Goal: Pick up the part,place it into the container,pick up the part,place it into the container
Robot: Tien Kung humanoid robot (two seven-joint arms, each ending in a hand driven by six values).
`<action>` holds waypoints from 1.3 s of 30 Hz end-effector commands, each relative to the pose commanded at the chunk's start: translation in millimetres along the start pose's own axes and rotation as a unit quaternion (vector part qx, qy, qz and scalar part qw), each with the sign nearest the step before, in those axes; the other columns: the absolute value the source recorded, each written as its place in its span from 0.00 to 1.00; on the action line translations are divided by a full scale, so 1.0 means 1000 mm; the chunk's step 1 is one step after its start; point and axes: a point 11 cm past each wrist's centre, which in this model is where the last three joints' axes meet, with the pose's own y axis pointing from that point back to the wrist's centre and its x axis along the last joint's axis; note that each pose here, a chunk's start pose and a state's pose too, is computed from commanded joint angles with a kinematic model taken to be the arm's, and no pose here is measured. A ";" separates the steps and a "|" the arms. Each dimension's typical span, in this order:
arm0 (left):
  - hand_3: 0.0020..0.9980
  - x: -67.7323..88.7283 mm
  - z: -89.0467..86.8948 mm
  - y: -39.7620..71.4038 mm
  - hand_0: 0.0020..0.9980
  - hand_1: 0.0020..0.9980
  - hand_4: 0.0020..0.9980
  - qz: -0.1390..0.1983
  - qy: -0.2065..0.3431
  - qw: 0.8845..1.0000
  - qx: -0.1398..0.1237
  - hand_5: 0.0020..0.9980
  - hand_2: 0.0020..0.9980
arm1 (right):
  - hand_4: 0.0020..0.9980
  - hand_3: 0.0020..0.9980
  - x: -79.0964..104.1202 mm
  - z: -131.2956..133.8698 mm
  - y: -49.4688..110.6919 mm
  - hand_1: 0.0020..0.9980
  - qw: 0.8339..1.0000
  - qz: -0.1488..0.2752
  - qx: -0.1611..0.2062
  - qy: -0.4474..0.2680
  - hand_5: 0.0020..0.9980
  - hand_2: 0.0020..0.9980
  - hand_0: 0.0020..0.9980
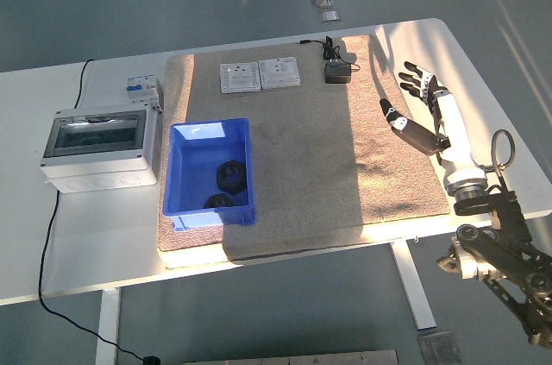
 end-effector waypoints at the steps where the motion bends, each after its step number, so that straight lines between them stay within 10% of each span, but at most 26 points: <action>1: 0.67 0.000 0.000 0.000 0.68 0.67 0.72 -0.001 -0.006 1.000 0.000 0.72 0.72 | 0.68 0.62 0.006 0.004 0.005 0.43 1.000 0.015 -0.004 -0.015 0.32 0.65 0.67; 11: 0.67 0.014 -0.014 -0.002 0.68 0.67 0.72 -0.013 -0.053 0.999 -0.005 0.72 0.72 | 0.68 0.64 0.032 0.006 0.020 0.39 0.992 0.101 0.006 -0.078 0.34 0.67 0.63; 12: 0.72 0.012 -0.016 -0.002 0.68 0.67 0.75 -0.020 -0.052 0.998 -0.001 0.93 0.72 | 0.67 0.64 0.033 0.005 0.020 0.38 0.991 0.106 0.006 -0.079 0.35 0.65 0.61; 24: 0.72 -0.008 -0.012 0.001 0.68 0.67 0.79 -0.032 -0.023 0.999 0.015 1.00 0.72 | 0.66 0.61 0.052 -0.006 0.016 0.38 0.984 0.161 0.021 -0.073 0.36 0.62 0.60; 39: 0.63 0.004 -0.015 -0.001 0.69 0.68 0.81 -0.042 -0.039 0.998 0.035 0.92 0.69 | 0.65 0.61 0.045 -0.031 0.000 0.39 0.991 0.104 0.048 0.065 0.30 0.62 0.61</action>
